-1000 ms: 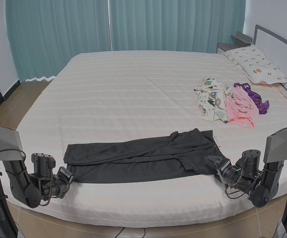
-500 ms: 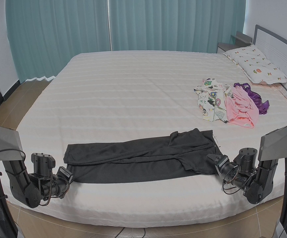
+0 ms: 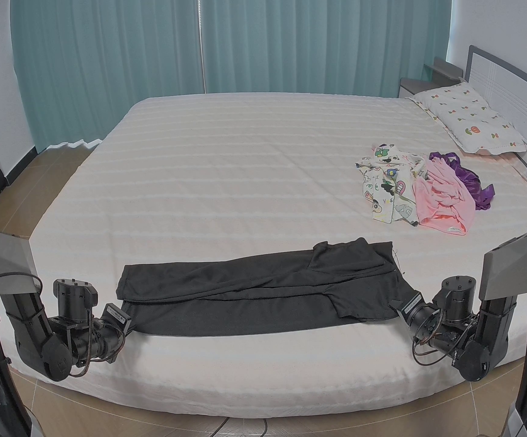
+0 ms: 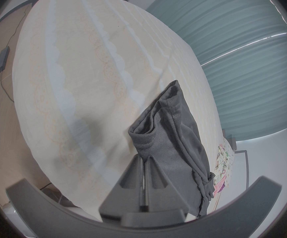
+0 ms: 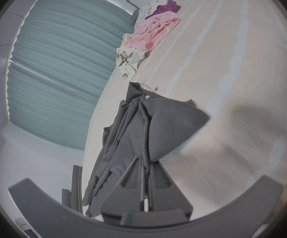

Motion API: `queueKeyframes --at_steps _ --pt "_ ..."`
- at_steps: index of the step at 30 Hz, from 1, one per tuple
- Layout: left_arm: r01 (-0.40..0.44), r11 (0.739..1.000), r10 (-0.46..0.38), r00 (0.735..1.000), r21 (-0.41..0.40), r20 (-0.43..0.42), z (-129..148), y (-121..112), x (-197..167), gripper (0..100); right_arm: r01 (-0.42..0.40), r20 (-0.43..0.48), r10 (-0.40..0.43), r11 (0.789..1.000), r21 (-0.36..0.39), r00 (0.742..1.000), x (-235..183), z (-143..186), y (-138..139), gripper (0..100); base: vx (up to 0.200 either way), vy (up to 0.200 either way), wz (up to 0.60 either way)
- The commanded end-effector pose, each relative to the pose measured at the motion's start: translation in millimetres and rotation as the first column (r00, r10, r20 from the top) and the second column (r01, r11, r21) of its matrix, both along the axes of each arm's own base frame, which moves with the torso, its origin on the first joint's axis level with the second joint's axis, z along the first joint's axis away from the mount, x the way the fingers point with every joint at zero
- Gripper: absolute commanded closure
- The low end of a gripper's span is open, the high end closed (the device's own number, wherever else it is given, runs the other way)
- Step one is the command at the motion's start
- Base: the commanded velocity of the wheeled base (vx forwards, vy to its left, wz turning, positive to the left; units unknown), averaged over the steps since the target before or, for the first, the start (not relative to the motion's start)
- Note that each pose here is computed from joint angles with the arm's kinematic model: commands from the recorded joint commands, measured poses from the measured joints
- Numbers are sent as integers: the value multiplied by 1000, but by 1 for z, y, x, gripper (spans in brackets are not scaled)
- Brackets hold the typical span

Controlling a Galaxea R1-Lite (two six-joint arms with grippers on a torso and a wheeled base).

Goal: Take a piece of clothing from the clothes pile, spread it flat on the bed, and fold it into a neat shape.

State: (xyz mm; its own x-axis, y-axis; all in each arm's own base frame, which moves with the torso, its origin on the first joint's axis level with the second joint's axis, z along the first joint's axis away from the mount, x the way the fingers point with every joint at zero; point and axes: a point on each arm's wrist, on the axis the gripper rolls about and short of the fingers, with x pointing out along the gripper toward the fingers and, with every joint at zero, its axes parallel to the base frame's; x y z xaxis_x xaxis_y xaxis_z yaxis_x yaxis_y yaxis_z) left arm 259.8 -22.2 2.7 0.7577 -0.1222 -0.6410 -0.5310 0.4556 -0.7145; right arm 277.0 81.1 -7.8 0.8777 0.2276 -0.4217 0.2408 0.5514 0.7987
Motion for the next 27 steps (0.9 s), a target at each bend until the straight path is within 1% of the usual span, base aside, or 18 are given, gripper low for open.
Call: queueKeyframes --at_steps 1,6,12,16,18,19,22,27 --pt "-12 1000 12 1000 -2 19 6 4 -2 100 -11 16 11 1000 6 1000 -12 12 0 100 0 0 0" --pt "-33 999 33 999 -1 31 12 11 -5 100 -23 -8 23 1000 -1 1000 -21 12 1 100 0 0 0" --pt "-44 999 44 997 -12 69 24 21 -8 100 -22 -16 22 1000 -5 1000 -30 17 -2 100 0 0 0" --pt "-27 1000 27 999 -10 35 26 23 -12 100 -24 -31 23 1000 -9 999 -35 17 -3 100 0 0 0" --pt "-27 1000 27 1000 6 9 25 26 -15 100 -41 -56 40 999 -21 998 -43 15 -2 100 0 0 0" --pt "-27 1000 27 1000 7 10 25 27 -15 100 -42 -56 40 999 -22 998 -43 15 -2 100 0 0 0" --pt "-36 999 36 999 17 -1 23 31 -15 100 -69 -95 65 997 -37 993 -55 12 2 100 0 0 0" --pt "-32 999 33 999 29 -22 21 34 -17 100 -78 -108 73 996 -41 991 -57 10 3 100 0 0 0"
